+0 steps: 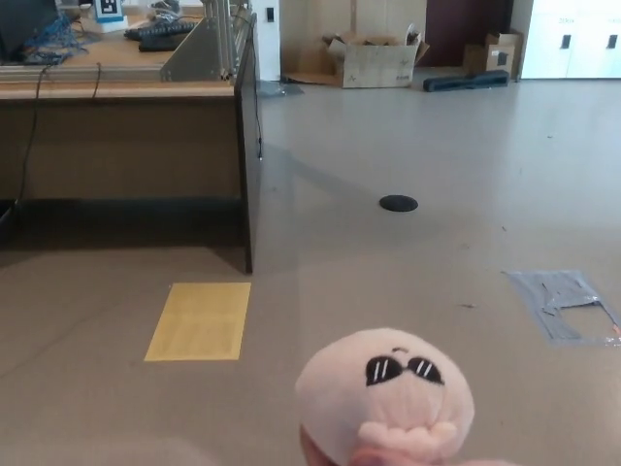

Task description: The robot extends its left hand to pick up an emotional support dumpling from the palm of a person and brings its hand down by its side. Then it extends its arm again to hand the dumpling back to the person.

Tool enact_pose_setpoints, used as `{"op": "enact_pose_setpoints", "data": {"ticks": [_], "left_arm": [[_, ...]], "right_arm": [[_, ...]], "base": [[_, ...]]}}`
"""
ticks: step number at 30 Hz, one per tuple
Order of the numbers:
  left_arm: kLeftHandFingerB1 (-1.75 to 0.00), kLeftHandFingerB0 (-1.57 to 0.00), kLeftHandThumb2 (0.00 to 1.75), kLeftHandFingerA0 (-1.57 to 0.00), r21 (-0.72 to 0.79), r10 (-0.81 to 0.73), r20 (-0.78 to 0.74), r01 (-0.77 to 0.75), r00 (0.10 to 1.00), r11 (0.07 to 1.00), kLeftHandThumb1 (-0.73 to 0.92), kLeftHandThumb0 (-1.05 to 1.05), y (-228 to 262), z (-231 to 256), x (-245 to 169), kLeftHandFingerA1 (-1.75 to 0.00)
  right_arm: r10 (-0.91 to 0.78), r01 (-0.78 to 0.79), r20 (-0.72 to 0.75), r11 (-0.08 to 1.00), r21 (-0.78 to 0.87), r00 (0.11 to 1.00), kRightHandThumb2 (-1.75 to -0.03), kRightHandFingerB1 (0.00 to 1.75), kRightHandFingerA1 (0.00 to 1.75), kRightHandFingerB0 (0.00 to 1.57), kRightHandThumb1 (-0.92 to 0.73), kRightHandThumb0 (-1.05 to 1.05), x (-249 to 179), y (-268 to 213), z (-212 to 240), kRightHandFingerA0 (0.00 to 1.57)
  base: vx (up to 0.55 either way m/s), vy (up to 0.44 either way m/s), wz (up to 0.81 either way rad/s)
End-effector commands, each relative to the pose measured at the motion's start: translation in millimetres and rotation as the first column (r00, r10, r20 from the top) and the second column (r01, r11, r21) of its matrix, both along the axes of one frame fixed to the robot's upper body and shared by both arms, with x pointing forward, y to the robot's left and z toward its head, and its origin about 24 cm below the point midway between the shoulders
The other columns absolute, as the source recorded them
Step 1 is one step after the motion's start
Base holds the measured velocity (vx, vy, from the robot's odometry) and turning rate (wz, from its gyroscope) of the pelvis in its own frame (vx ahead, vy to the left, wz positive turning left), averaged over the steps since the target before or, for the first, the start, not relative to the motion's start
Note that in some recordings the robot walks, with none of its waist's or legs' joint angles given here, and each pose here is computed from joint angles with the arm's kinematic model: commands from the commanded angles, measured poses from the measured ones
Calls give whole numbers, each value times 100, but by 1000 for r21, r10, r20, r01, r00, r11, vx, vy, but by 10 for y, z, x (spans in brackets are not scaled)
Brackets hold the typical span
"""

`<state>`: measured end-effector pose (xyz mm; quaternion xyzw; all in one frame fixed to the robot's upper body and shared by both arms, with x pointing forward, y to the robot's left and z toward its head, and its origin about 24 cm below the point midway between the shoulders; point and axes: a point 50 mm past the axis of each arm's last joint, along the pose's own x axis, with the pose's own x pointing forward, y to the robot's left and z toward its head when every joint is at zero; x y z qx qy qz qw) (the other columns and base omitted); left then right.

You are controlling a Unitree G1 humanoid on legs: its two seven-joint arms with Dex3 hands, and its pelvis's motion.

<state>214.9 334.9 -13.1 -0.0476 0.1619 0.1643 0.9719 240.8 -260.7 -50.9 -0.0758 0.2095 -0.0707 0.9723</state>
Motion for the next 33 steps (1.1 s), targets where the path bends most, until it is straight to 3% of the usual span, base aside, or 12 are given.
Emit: {"op": "enact_pose_setpoints", "data": {"ticks": [1, 7, 10, 13, 14, 15, 19, 24, 27, 28, 32, 33], "left_arm": [[-33, -36, 55, -48, -171, 15, 100, 3, 995, 985, 51, -21, 79, 108, -29, -43], [-32, -35, 55, -48, -187, 13, 155, 17, 988, 982, 49, -20, 152, 306, 12, -42], [-30, -20, 58, -32, 43, -238, 427, 243, 873, 969, 52, -20, 179, 1558, 505, -39], [-30, -20, 58, -32, 38, -240, 421, 247, 875, 968, 52, -20, 176, 1570, 502, -39], [-49, -7, 85, -9, 378, -488, 466, 333, 737, 864, 30, -22, 87, 2435, 713, -50], [-33, -14, 62, -20, 455, -545, 452, 343, 706, 822, 40, -47, 44, 2639, 735, -38], [-49, -6, 84, -7, 682, -753, 356, 398, 553, 614, 29, -23, -284, 3383, 796, -49], [-34, -12, 64, -24, 807, -860, 230, 404, 456, 430, 39, -54, -621, 3730, 846, -39], [-49, -5, 81, -6, 837, -892, 172, 416, 417, 356, 20, -28, -834, 3869, 875, -49], [-29, -16, 53, -21, 850, -906, 133, 424, 401, 312, 42, -52, -920, 3908, 876, -33], [-29, -16, 53, -21, 852, -911, 115, 432, 396, 295, 42, -52, -939, 3928, 885, -33], [-47, 0, 79, 0, 864, -921, 78, 435, 382, 253, 17, -30, -1041, 3963, 881, -47]], "right_arm": [[-17, 6, 138, 997, 79, 990, -58, 36, 51, 47, -60, -31, 43, -42, 131, 86], [-6, -4, 137, 997, 73, 991, -58, 36, 51, 48, -60, -31, 47, 1, 107, 85], [-28, 14, 148, 996, 93, 989, -58, 36, 53, 47, -59, -30, 93, 10, 128, 87], [-28, 14, 149, 996, 93, 988, -58, 36, 53, 47, -59, -30, 94, 9, 127, 87], [-17, 3, 163, 997, 81, 987, -58, 36, 51, 47, -60, -31, 147, 8, 165, 85], [-18, 5, 164, 997, 82, 986, -58, 36, 51, 47, -60, -30, 140, 11, 161, 84], [-19, 5, 170, 997, 82, 985, -58, 36, 51, 48, -61, -30, 162, -4, 191, 85], [-19, 8, 165, 998, 65, 986, -58, 35, 51, 47, -61, -30, 118, -20, 175, 84], [-12, 3, 168, 999, 52, 986, -58, 35, 51, 46, -61, -31, 141, -30, 193, 84], [-10, 1, 164, 999, 50, 986, -58, 35, 52, 46, -61, -32, 129, -28, 180, 84], [-10, 1, 162, 999, 51, 987, -58, 35, 52, 46, -61, -32, 123, -28, 175, 84], [-12, 3, 157, 998, 55, 988, -58, 35, 52, 47, -61, -31, 104, -31, 161, 85]], "base": [[0, 0, 0], [0, 0, 0], [-15, 0, 5], [-3, 0, 3], [0, 0, 0], [13, 1, 7], [0, 0, 0], [0, 0, 0], [0, 0, 0], [0, 0, 0], [0, 0, 0], [0, 0, 0]]}}
